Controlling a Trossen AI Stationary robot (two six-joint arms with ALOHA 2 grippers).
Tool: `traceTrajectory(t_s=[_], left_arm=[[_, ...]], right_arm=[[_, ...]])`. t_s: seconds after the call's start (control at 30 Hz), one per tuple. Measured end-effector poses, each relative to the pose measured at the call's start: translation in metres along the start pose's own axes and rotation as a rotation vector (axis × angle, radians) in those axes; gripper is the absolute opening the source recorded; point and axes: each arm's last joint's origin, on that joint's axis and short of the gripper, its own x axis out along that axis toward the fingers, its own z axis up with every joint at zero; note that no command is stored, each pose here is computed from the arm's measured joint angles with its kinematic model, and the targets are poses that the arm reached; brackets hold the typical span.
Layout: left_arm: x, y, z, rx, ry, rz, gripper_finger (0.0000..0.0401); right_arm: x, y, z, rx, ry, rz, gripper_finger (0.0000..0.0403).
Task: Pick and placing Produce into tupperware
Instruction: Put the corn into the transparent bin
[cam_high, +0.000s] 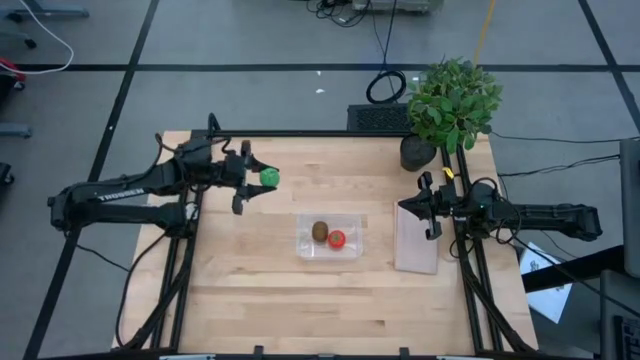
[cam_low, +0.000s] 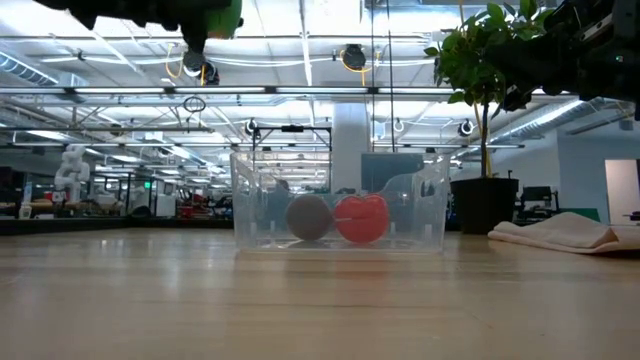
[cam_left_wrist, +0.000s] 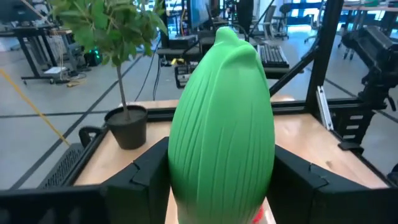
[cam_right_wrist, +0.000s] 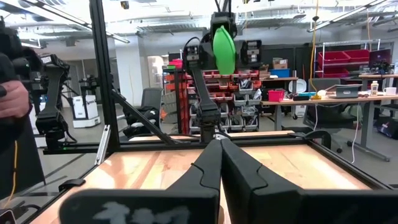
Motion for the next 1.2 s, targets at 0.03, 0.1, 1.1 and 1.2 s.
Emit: traceTrajectory(t_s=[0.03, 0.1, 1.1, 1.2], left_arm=[[0.0, 0.0, 0.005, 0.002, -0.002, -0.004, 0.0201], [-0.001, 0.001, 0.016, 0.007, -0.003, -0.015, 0.0206], [0.075, 0.032, 0.09, 0.047, 0.37, -0.16, 0.0211], [0.092, 0.033, 0.077, 0.052, 0.478, -0.204, 0.0211]], right_arm=[[0.0, 0.0, 0.0, 0.0, 0.0, 0.0, 0.0], [0.0, 0.0, 0.0, 0.0, 0.0, 0.0, 0.0], [0.0, 0.0, 0.0, -0.008, 0.001, 0.0, 0.0], [0.0, 0.0, 0.0, -0.008, 0.0, 0.0, 0.0]])
